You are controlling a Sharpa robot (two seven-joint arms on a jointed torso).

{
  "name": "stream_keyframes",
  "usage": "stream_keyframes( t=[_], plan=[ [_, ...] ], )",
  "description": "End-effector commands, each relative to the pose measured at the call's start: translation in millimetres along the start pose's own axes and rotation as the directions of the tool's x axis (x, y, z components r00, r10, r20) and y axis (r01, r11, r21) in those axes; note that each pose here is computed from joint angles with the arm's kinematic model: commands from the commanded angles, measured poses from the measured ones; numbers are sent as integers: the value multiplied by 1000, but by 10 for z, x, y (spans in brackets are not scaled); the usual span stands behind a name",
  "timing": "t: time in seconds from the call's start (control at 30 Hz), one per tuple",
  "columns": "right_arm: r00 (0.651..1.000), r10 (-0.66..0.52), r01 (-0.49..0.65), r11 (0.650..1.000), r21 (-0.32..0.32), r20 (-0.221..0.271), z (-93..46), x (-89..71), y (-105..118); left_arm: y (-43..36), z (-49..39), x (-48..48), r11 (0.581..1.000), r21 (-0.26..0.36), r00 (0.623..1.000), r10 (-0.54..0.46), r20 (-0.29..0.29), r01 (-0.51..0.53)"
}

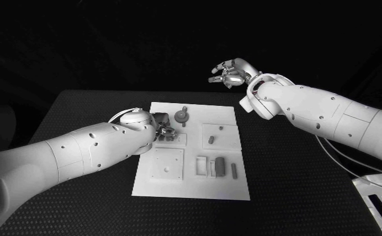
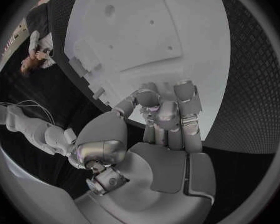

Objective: Assemble the parts on the task board

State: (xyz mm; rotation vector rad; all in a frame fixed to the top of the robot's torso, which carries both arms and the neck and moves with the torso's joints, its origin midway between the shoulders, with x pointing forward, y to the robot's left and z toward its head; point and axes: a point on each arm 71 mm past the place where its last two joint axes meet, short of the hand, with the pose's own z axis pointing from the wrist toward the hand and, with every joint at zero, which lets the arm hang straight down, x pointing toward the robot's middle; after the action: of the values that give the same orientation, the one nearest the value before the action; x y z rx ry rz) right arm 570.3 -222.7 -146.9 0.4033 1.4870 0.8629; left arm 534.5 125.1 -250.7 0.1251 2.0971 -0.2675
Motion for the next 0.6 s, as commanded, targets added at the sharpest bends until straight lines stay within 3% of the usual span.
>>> stream_keyframes(
  t=[0.03, 0.6],
  plan=[
    [1000, 2, -2, 1000, -5, -11, 0, 7, 5, -19, 3, 6, 1000, 4, 1000, 12, -5, -12],
    [1000, 1, -1, 1000, -1, -13, -5, -1, -6, 2, -5, 48, 1000, -1, 999, 20, -32, -21]
  ],
)
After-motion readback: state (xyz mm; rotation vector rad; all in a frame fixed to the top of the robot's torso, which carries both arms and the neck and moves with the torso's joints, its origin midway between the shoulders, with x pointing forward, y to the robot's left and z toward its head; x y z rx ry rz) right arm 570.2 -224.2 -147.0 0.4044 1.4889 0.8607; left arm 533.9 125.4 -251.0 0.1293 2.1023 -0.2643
